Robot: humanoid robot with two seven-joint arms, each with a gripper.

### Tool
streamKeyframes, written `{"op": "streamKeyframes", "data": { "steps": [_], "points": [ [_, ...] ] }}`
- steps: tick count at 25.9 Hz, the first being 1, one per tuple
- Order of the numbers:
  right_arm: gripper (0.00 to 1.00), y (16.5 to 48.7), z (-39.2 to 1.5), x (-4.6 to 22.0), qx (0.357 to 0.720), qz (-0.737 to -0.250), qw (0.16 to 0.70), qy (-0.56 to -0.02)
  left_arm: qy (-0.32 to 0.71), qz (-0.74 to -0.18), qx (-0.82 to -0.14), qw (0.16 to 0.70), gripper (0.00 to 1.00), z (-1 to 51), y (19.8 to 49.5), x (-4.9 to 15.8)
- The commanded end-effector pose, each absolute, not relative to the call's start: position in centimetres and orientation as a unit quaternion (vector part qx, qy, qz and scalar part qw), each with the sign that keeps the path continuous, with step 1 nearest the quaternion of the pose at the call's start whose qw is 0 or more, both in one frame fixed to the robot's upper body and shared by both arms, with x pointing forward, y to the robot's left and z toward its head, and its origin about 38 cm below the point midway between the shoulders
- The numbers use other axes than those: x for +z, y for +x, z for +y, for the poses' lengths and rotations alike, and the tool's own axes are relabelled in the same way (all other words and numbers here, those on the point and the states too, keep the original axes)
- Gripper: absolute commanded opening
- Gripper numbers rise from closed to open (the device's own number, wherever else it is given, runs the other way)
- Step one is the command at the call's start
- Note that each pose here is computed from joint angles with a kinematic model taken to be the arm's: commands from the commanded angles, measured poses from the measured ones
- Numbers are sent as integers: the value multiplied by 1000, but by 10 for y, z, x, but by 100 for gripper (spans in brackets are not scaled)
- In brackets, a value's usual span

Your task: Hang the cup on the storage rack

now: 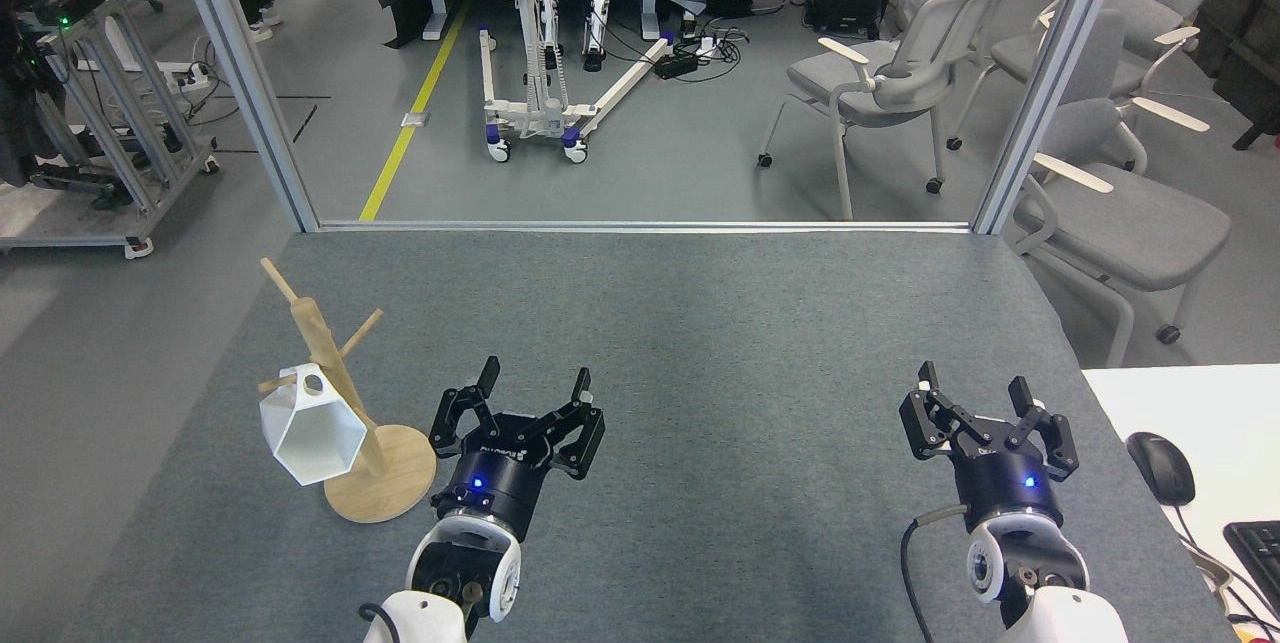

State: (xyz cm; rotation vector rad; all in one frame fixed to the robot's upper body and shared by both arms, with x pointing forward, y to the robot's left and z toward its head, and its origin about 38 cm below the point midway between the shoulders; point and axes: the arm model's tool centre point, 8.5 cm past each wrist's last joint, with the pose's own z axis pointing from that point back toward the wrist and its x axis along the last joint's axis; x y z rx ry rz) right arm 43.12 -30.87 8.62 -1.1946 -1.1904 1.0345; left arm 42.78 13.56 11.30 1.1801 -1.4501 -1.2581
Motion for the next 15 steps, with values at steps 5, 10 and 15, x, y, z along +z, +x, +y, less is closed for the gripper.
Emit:
{"op": "streamKeyframes", "data": {
  "steps": [5,10,15],
  "points": [
    [100,431,-307,86,437,-504,549,-503,495,-554,-515,428,99,131,436,110],
    [100,431,-307,78,441,-499,556,-498,490,-563,-512,427,99,121,434,113],
    [100,434,-307,73,446,-493,560,-494,484,-570,-516,417,99,115,432,115]
  ]
}}
